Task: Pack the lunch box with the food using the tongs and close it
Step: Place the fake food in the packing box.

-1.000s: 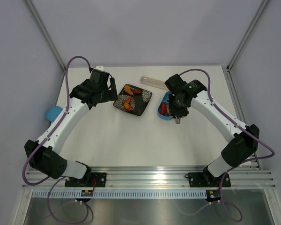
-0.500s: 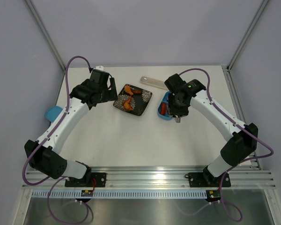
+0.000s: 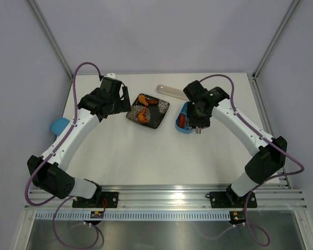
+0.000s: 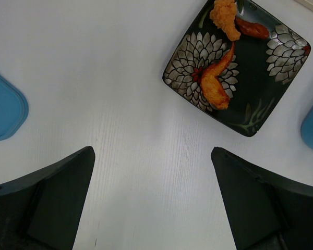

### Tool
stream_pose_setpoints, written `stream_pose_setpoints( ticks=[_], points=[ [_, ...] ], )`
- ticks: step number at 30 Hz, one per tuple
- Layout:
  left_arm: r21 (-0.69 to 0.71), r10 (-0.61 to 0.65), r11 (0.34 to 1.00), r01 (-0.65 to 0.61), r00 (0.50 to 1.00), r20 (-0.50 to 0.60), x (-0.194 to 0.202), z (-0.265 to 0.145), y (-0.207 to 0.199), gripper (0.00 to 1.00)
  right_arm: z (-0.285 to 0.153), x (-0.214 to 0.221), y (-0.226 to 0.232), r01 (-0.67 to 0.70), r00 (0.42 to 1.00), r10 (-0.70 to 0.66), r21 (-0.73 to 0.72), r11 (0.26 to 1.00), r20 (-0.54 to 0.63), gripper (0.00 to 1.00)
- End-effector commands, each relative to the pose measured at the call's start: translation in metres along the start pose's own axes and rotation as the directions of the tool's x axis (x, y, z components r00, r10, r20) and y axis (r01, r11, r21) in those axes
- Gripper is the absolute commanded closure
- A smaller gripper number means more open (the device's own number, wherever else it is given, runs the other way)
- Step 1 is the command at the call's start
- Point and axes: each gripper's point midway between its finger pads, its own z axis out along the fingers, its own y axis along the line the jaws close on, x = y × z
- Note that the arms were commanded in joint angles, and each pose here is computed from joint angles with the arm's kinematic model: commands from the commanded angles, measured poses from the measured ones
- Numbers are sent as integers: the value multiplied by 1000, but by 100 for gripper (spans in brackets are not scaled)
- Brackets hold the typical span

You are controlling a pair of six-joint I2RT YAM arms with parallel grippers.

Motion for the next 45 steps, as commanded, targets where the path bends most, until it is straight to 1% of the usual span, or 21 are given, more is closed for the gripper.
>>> stream_pose_setpoints(
  ticks=[1, 5, 7, 14, 19, 20, 23, 27, 28, 29, 32, 38, 45],
  points=[
    [4, -23, 1000, 23, 998, 60, -14, -5, 1, 1, -7, -14, -3, -10, 999, 9, 11, 1000, 45, 48],
    [4, -20, 1000, 20, 998, 57, -13, -4, 1, 1, -7, -15, -3, -3, 999, 3, 12, 1000, 44, 42],
    [4, -23, 1000, 23, 998, 57, -14, -4, 0, 1, -7, -15, -3, -3, 999, 3, 12, 1000, 42, 42],
    [10, -22, 1000, 22, 998, 59, -15, -4, -1, 1, -11, -20, -2, 3, 998, -3, 8, 1000, 58, 43],
    [6, -22, 1000, 22, 998, 57, -15, -3, -1, 1, -16, -26, -2, -2, 997, 2, 5, 1000, 79, 47],
    [7, -21, 1000, 21, 998, 58, -16, -3, -1, 1, -17, -27, -2, 0, 996, 0, 6, 1000, 85, 48],
    [6, -20, 1000, 20, 998, 57, -15, -2, -1, 1, -15, -28, -3, -1, 996, 0, 11, 1000, 89, 59],
    [4, -19, 1000, 19, 998, 55, -15, -1, -1, 1, -7, -29, -8, -10, 997, 7, 34, 999, 83, 81],
    [2, -19, 1000, 19, 998, 56, -15, -1, -1, 1, -5, -32, -8, -11, 996, 8, 34, 999, 87, 89],
    [2, -15, 1000, 15, 998, 55, -14, -1, -1, 1, -2, -33, -10, -15, 996, 12, 37, 999, 85, 92],
    [0, -13, 1000, 13, 998, 56, -15, -1, -1, 1, 4, -39, -11, -16, 996, 13, 34, 999, 88, 94],
    [-11, -10, 1000, 10, 998, 61, -16, 0, 1, 1, 15, -42, -3, 5, 998, -6, 11, 1000, 68, 94],
    [-17, -10, 1000, 11, 998, 60, -19, 2, 0, 1, 28, -36, 2, 21, 999, -21, 0, 1000, 33, 95]
  ],
)
